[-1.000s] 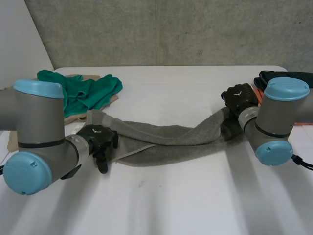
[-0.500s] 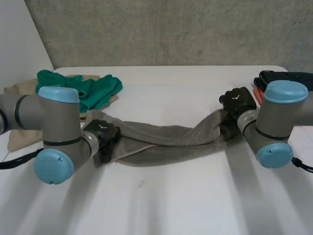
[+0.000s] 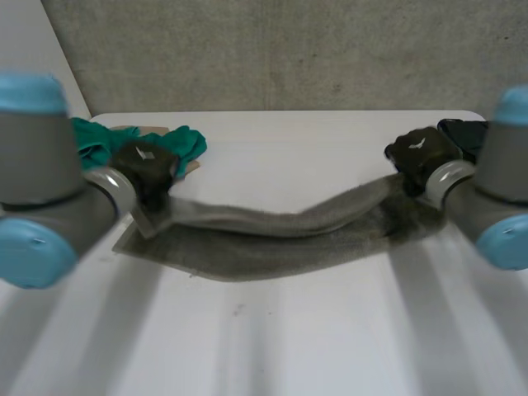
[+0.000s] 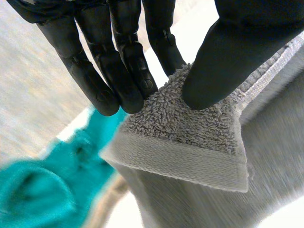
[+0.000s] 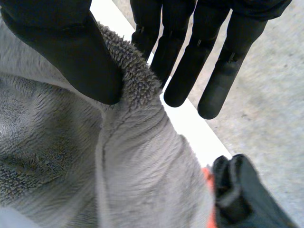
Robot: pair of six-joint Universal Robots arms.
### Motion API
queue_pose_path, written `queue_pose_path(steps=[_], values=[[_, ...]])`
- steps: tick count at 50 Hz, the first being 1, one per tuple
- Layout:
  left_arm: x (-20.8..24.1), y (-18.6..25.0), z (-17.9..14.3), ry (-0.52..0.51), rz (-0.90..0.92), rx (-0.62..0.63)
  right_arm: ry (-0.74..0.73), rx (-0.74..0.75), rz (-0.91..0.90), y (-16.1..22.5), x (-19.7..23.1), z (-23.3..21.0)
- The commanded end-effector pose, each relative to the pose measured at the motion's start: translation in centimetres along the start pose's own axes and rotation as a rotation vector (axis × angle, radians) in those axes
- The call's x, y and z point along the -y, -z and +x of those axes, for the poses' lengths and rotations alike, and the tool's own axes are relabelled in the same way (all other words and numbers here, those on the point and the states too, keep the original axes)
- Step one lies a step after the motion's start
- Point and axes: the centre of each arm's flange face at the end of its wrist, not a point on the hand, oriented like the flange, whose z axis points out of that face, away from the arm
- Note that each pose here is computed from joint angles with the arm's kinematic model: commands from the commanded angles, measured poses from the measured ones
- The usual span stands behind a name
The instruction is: Fold the laundry.
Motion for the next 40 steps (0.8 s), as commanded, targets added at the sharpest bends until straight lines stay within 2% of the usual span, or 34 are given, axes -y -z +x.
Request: queue_pose_path(steps=[1, 8, 14, 19, 22, 24, 25, 27, 28, 30, 32, 34, 36, 40], values=[[7.2, 7.9, -4.8, 0.052, 0.184, 0.092, 0.048, -0.055, 0.118, 5.8, 6.0, 6.3], [8.7, 9.0, -6.8, 0.068, 0.195, 0.113, 0.074, -0.060, 0.105, 8.5, 7.3, 8.8], [6.3, 5.5, -5.9, 0.086, 0.054, 0.046, 0.140, 0.028, 0.066, 8.5, 6.7, 7.8], [4.2, 0.0, -4.2, 0.080, 0.008, 0.013, 0.172, 0.089, 0.045, 5.0, 5.1, 5.3], [5.1, -4.2, -5.5, 0.075, 0.112, 0.109, 0.171, 0.025, 0.061, 1.5, 4.5, 4.5], [6.3, -5.5, -6.7, 0.078, 0.189, 0.177, 0.172, -0.039, 0.106, 0.2, 5.4, 4.6], [8.0, -6.1, -8.1, 0.088, 0.283, 0.238, 0.163, -0.130, 0.175, -1.0, 6.7, 5.4], [10.3, -5.8, -9.4, 0.106, 0.394, 0.295, 0.139, -0.251, 0.274, -2.1, 8.5, 6.8], [12.9, -4.8, -10.6, 0.131, 0.519, 0.335, 0.111, -0.333, 0.358, -2.5, 10.0, 8.1], [16.5, -2.9, -11.8, 0.176, 0.709, 0.359, 0.061, -0.430, 0.472, -2.5, 11.8, 9.8], [18.2, -1.7, -12.3, 0.200, 0.806, 0.369, -0.016, -0.515, 0.617, -2.2, 13.6, 11.5], [19.6, -0.5, -12.4, 0.225, 0.883, 0.365, -0.092, -0.558, 0.766, -1.3, 15.3, 12.7], [20.0, 0.1, -12.3, 0.234, 0.896, 0.366, -0.134, -0.565, 0.838, -0.6, 16.0, 13.1], [18.5, -0.7, -11.8, 0.251, 0.821, 0.376, -0.162, -0.517, 0.844, 0.1, 15.4, 12.4]])
